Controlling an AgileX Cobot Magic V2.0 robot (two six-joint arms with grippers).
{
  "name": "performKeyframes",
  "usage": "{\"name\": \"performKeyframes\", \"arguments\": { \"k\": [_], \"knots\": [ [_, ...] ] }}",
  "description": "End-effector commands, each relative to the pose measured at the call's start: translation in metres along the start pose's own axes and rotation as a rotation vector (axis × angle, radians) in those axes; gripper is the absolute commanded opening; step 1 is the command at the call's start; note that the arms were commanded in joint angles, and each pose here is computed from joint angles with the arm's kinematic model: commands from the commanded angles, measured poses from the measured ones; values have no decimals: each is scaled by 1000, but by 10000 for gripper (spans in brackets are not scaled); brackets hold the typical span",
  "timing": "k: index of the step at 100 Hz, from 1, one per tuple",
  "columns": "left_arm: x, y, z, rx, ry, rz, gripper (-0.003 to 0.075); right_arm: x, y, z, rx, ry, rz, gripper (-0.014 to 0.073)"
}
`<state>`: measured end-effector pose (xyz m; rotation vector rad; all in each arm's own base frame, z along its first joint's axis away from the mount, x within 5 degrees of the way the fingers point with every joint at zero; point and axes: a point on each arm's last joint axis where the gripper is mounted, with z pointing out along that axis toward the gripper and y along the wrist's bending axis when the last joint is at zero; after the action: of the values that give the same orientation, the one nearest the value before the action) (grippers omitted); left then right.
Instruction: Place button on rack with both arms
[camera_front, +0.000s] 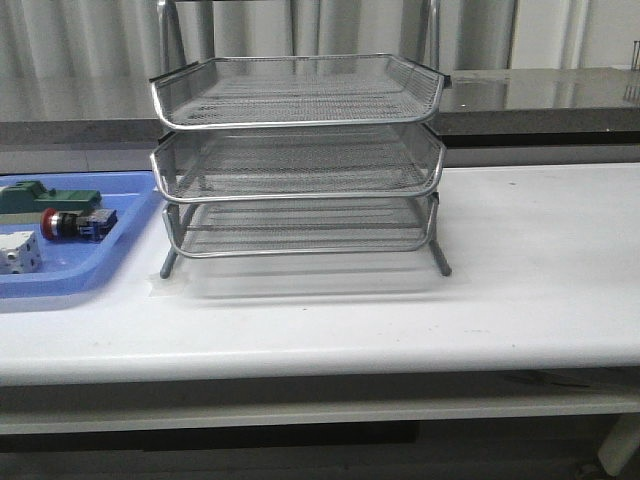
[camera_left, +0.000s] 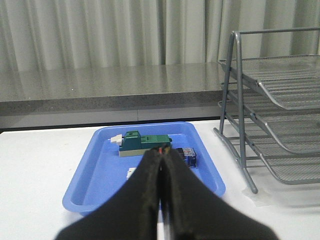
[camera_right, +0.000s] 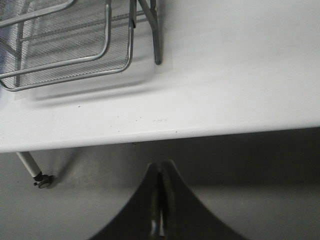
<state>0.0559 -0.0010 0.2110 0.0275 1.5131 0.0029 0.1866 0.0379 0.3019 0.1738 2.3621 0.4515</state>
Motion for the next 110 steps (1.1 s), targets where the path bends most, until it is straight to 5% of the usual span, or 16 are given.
{"name": "performKeyframes", "arguments": {
  "k": [1,25,56,79,110],
  "knots": [
    [9,0,-1,-6,-64,-12,-21,-16,6,3,-43,-75,60,-57],
    [9,0,-1,-6,-64,-12,-21,-19,5,21,-60,-37,121,-6],
    [9,0,-1,-6,-64,-12,-21,-25,8,23,-101,-91,200,381],
    [9,0,-1,-6,-64,-12,-21,-33,8,28,-123,-160,256,382],
    [9,0,-1,-6,-64,-12,-21,-32,7,75,-183,-61,333,382]
  ]
}}
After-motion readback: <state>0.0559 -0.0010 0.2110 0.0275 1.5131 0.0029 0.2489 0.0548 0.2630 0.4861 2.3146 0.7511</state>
